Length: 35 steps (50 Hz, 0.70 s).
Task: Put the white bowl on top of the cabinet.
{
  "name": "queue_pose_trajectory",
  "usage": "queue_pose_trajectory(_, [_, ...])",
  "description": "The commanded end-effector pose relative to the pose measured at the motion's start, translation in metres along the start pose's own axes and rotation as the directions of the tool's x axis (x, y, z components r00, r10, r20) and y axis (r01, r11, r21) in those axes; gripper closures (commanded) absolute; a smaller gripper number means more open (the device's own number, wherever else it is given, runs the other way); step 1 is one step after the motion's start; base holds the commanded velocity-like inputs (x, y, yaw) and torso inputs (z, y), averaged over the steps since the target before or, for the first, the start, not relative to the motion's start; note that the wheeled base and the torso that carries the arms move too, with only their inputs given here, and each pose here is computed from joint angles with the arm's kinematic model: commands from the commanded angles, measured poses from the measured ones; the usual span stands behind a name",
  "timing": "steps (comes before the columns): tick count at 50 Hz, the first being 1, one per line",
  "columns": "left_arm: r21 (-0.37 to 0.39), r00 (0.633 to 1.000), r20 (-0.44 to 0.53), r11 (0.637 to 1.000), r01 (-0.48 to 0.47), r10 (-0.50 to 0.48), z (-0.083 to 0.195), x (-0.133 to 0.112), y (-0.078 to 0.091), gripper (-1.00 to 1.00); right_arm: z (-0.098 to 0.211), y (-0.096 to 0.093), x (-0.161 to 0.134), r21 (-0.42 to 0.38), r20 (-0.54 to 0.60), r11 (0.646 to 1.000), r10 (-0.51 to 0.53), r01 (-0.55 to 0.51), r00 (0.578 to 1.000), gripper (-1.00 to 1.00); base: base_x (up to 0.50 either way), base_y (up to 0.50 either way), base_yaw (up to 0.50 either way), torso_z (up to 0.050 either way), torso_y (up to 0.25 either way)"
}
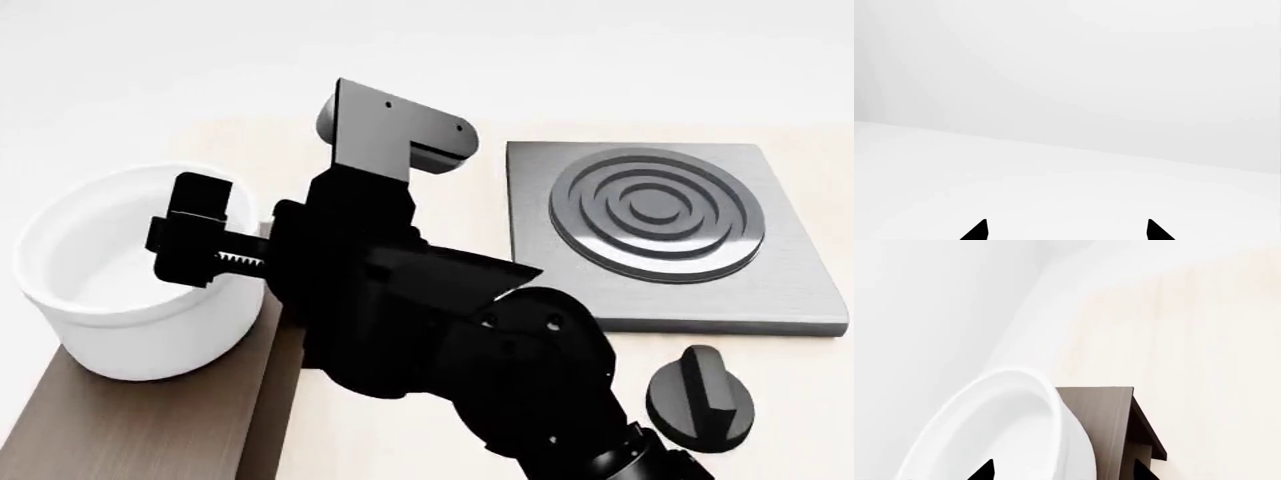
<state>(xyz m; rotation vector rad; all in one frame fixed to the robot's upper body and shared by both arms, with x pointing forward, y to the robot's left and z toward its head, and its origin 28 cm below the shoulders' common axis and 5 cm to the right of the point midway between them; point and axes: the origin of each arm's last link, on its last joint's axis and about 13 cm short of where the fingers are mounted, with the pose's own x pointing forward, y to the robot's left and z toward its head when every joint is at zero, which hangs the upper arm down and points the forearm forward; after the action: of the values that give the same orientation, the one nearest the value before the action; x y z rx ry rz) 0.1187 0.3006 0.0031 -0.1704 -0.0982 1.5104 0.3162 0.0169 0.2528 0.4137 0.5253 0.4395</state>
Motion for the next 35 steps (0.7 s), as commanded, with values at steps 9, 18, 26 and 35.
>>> queue_pose_trajectory(9, [-0.001, 1.000, 0.000, 1.000, 0.001, -0.001, 0.000, 0.000, 0.000, -1.00, 0.010, 0.017, -0.036, -0.041, 0.101, 0.998, 0.046, -0.042, 0.994, -1.00, 0.00, 0.00, 0.00, 0.000, 0.000])
queue_pose_trajectory(18, [-0.001, 1.000, 0.000, 1.000, 0.002, -0.002, 0.000, 0.000, -0.001, -1.00, 0.012, 0.021, -0.052, -0.060, 0.148, 0.997, 0.061, -0.053, 0.987, -1.00, 0.00, 0.00, 0.00, 0.000, 0.000])
queue_pose_trajectory(26, [-0.001, 1.000, -0.001, 1.000, 0.001, -0.001, 0.000, 0.000, 0.000, -1.00, 0.019, 0.020, -0.069, -0.069, 0.224, 0.997, 0.044, -0.029, 0.974, -1.00, 0.00, 0.00, 0.00, 0.000, 0.000])
queue_pose_trajectory(35, [0.000, 1.000, -0.002, 1.000, 0.001, -0.001, -0.001, 0.000, 0.000, -1.00, 0.022, 0.023, -0.089, -0.077, 0.283, 0.996, 0.053, -0.032, 0.958, -1.00, 0.00, 0.00, 0.00, 0.000, 0.000])
